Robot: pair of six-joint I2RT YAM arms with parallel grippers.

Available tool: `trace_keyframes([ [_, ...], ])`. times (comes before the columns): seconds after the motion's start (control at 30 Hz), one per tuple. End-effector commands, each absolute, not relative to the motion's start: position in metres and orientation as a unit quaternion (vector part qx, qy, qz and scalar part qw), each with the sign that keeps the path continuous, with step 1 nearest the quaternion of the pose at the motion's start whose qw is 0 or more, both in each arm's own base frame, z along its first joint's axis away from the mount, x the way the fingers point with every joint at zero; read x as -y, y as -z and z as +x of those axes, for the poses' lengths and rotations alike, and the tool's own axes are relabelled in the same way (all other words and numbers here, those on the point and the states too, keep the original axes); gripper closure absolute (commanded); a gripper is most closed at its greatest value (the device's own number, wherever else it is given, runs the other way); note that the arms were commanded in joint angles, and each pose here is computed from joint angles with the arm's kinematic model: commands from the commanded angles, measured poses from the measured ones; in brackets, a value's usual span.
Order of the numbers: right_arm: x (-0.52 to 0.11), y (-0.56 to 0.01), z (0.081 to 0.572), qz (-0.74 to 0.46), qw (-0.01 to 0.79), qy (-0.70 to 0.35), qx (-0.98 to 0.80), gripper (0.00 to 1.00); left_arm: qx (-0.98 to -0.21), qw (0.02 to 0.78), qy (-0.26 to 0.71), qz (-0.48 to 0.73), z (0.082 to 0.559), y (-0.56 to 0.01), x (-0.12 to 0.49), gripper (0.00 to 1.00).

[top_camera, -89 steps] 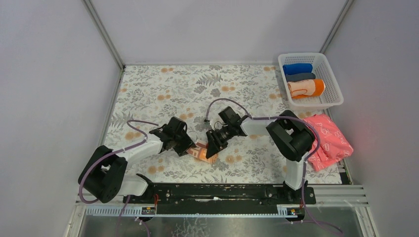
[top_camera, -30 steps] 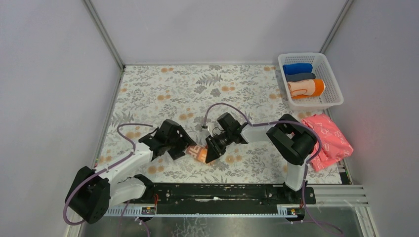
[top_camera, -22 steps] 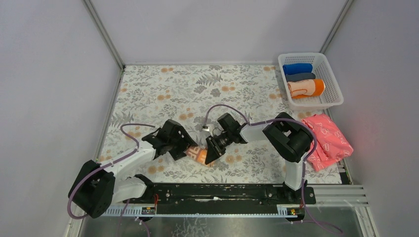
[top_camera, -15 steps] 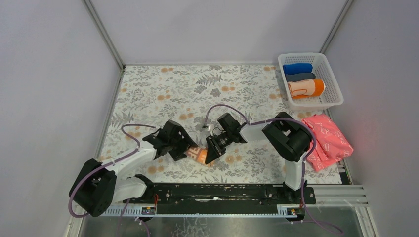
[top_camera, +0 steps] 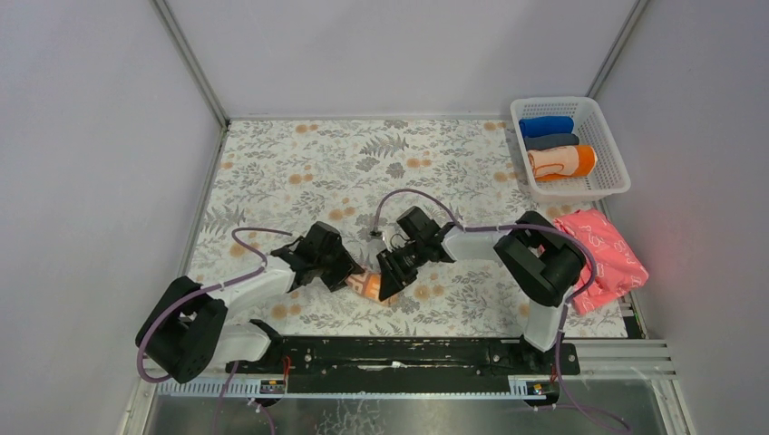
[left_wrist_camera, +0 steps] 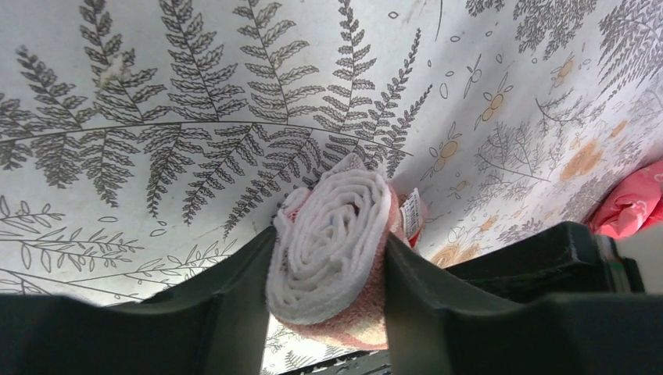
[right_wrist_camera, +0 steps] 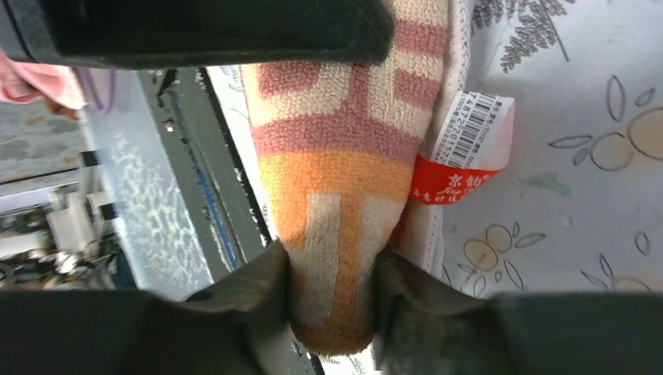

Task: Roll the towels
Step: Roll the towel at the center of the board, then pick up the towel at the center of the board.

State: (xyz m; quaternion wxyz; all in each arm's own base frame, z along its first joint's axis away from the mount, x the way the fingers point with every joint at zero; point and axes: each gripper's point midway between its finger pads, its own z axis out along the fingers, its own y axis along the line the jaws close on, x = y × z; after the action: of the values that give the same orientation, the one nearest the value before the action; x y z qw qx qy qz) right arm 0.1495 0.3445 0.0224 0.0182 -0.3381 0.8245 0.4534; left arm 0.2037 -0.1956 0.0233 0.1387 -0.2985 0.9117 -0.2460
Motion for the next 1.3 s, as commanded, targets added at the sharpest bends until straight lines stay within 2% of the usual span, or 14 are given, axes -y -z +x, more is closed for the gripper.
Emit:
trace_keyframes([
  [0.0, -0.325, -0.020, 0.160, -0.376, 0.068, -0.345, -0.857, 0.53, -0.920, 0.159, 0.207, -0.290, 0.205, -0.010, 0.182, 0.58],
  [0.17, -0.327, -0.054, 0.175, -0.434, 0.150, -0.268, -0.847, 0.25, -0.927, 0.169, 0.194, -0.272, 0.204, -0.006, 0.178, 0.61],
  [0.37, -0.340, -0.075, 0.184, -0.494, 0.194, -0.214, -0.820, 0.06, -0.933, 0.168, 0.195, -0.251, 0.206, -0.004, 0.181, 0.62],
  [0.6, -0.365, -0.065, 0.191, -0.530, 0.221, -0.173, -0.800, 0.04, -0.933, 0.166, 0.204, -0.244, 0.206, -0.004, 0.186, 0.62],
  [0.77, -0.378, -0.046, 0.185, -0.530, 0.207, -0.186, -0.801, 0.06, -0.930, 0.167, 0.215, -0.246, 0.206, -0.004, 0.188, 0.62],
  [1.03, -0.377, -0.006, 0.176, -0.521, 0.168, -0.187, -0.816, 0.16, -0.927, 0.168, 0.231, -0.244, 0.204, -0.001, 0.192, 0.62],
  [1.27, -0.346, 0.024, 0.176, -0.519, 0.146, -0.129, -0.832, 0.24, -0.927, 0.168, 0.235, -0.238, 0.205, 0.004, 0.194, 0.62],
])
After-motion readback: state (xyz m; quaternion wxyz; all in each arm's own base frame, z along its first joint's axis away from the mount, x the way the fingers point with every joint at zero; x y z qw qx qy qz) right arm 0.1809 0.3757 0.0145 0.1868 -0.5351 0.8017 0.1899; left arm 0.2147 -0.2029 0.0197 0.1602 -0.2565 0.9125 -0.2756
